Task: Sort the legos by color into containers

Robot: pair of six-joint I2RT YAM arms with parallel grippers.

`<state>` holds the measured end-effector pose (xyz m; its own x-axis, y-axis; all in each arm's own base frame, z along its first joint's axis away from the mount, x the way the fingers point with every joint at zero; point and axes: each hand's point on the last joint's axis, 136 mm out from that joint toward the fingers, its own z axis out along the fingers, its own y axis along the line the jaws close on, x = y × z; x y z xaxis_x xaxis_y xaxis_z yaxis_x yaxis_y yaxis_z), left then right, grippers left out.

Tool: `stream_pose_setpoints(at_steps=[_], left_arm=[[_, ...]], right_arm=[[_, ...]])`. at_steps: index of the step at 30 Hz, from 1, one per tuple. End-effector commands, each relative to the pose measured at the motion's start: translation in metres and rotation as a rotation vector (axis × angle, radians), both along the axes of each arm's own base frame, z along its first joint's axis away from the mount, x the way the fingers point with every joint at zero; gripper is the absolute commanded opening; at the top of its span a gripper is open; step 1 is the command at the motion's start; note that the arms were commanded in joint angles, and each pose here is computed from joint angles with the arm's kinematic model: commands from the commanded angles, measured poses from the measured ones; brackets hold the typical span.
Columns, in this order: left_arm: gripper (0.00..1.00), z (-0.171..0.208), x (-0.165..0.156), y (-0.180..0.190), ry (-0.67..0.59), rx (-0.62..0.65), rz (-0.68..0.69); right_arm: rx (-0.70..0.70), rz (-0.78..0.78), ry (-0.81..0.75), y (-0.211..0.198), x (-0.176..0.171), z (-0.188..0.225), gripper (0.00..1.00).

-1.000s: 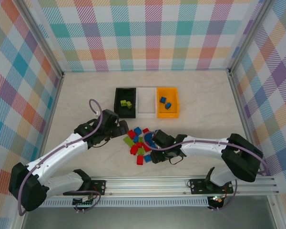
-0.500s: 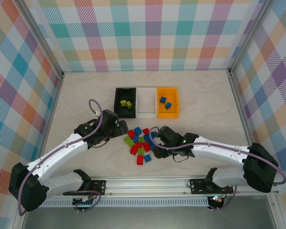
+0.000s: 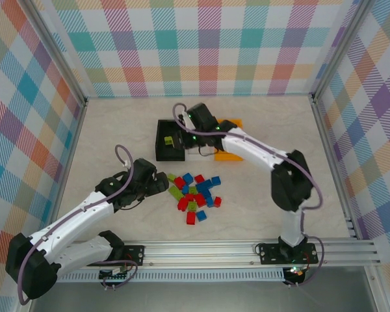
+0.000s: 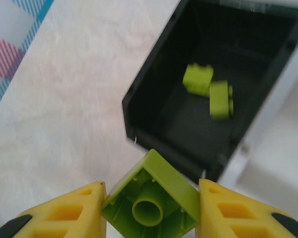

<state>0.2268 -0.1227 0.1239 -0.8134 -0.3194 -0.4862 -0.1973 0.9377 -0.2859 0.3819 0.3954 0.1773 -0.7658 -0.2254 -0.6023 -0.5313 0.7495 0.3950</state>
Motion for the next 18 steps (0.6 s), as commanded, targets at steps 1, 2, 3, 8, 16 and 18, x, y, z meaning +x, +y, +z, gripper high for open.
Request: stream_pose_setpoints(at_steps=[1,2,3,8,16,18], left_arm=[[1.00,-0.004,-0.007,-0.001,0.023,-0.003,-0.021],[1.00,-0.004,-0.007,-0.002,0.024,-0.006,-0.026],[1.00,-0.005,-0.007,-0.003,0.027,-0.008,-0.030],[1.00,-0.012,-0.006,-0.012,0.050,-0.022,-0.059],[1.00,-0.018,-0.004,-0.032,0.081,-0.064,-0.142],[0.97,-0.018,-0.006,-0.044,0.091,-0.088,-0.191]], right_arm=[[-0.037,0.043,0.035,0.015,0.020,-0.009,0.40],[-0.048,0.037,0.039,0.018,0.027,-0.013,0.41],[-0.050,0.025,0.038,0.020,0.035,-0.013,0.43],[-0.032,-0.003,0.043,0.032,0.062,-0.016,0.56],[0.044,-0.004,-0.007,0.035,0.071,0.031,0.68],[0.043,0.001,-0.010,0.028,0.061,0.040,0.68]])
